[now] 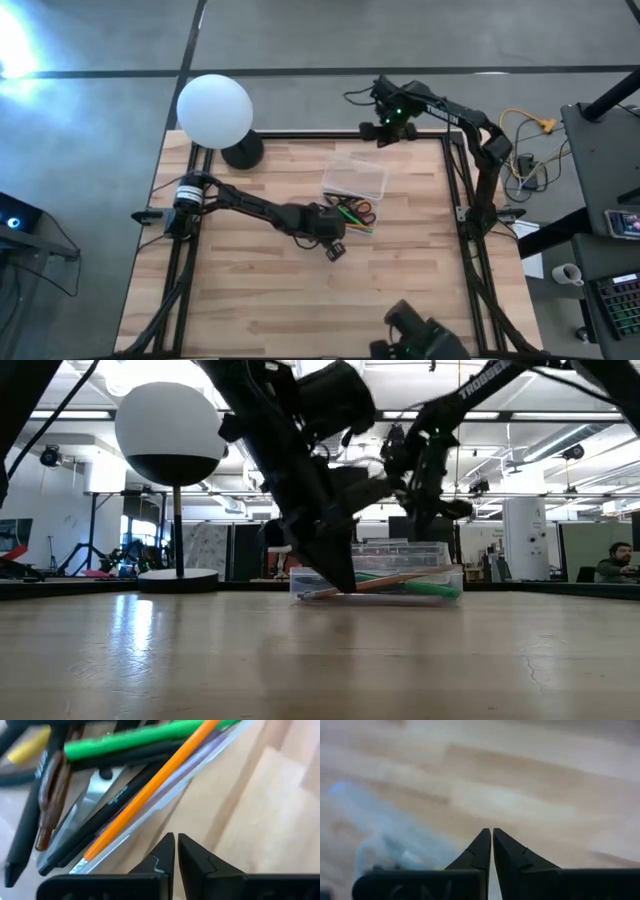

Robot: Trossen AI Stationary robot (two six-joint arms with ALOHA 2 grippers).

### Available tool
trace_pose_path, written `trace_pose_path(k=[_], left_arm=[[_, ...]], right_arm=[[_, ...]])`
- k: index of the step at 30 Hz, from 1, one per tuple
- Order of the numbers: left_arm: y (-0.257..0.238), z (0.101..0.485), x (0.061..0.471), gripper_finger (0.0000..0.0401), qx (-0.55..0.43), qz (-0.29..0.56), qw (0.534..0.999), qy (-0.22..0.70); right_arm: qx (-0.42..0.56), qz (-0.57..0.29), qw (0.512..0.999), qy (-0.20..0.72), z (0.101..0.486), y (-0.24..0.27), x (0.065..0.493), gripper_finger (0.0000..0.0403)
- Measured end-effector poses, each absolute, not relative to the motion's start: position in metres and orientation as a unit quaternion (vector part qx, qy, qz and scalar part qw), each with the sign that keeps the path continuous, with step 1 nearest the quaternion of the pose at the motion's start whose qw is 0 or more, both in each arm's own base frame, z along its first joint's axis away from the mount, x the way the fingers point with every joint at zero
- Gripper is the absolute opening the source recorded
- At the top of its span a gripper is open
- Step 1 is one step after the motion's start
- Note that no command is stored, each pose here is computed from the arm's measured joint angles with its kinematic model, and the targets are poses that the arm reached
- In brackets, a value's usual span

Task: Pick & place school supplies into a supply box
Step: Close the supply box

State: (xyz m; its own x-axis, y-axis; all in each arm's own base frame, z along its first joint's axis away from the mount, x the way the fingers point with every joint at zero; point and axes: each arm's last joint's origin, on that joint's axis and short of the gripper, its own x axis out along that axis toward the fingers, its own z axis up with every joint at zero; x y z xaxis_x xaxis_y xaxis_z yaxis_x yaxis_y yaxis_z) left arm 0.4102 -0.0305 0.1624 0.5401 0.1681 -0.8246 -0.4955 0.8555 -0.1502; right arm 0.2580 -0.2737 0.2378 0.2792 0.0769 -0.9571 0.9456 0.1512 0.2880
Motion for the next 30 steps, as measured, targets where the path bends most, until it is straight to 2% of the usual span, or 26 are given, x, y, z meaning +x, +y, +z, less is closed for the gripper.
trace_pose_path(k=[5, 9, 20, 30], left_arm=[[-0.048, 0.179, 0.416, 0.0006, -0.174, 0.187, 0.870, 0.422], [-0.057, 0.175, 0.414, 0.0006, -0.173, 0.180, 0.868, 0.428], [-0.041, 0.148, 0.404, 0.0006, -0.193, 0.210, 0.844, 0.455], [-0.019, 0.147, 0.407, 0.0006, -0.203, 0.228, 0.845, 0.439]], right_arm=[[0.556, -0.377, 0.550, 0.496, 0.217, -0.284, 0.251, 0.0013], [0.557, -0.371, 0.534, 0.516, 0.200, -0.283, 0.258, 0.0013], [0.577, -0.326, 0.531, 0.528, 0.186, -0.282, 0.265, 0.0013], [0.579, -0.264, 0.541, 0.550, 0.191, -0.269, 0.270, 0.0013]])
